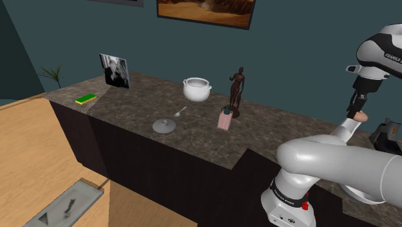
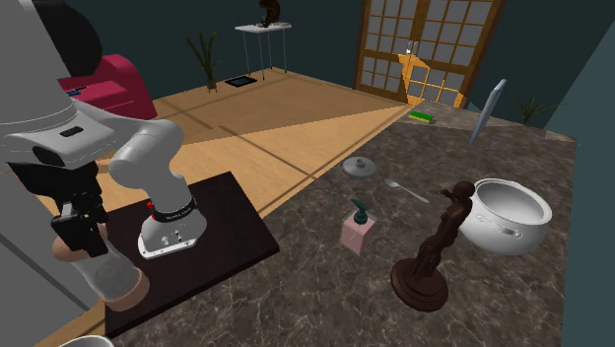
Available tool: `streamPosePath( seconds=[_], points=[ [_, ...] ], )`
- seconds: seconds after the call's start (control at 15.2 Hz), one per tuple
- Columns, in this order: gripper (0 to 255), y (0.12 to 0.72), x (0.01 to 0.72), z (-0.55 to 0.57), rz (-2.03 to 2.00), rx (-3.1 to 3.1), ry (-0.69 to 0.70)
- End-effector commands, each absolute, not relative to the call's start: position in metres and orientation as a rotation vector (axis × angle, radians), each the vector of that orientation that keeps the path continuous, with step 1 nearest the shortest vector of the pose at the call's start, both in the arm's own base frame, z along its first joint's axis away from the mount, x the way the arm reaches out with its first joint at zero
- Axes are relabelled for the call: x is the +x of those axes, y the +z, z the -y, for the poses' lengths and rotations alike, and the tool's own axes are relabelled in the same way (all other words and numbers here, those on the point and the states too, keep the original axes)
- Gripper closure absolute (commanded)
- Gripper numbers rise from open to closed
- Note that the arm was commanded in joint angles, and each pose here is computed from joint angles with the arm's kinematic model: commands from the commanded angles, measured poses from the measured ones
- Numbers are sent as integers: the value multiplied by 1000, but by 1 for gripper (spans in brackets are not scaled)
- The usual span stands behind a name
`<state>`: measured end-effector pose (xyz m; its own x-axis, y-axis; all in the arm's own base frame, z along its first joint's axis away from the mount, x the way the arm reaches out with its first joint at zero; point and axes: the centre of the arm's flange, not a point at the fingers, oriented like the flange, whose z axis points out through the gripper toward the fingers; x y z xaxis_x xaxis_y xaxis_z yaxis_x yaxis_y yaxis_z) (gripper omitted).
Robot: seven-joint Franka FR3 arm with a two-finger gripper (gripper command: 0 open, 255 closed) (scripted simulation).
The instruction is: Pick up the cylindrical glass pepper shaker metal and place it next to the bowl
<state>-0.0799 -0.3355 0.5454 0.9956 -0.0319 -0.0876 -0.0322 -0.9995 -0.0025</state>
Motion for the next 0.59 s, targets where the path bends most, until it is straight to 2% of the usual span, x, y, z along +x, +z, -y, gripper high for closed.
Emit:
streamPosePath(
  seconds=[0.0,0.53],
  points=[
    [255,536,-82,336,-50,-3134,138],
    [255,494,-82,336,-50,-3134,138]
  ],
)
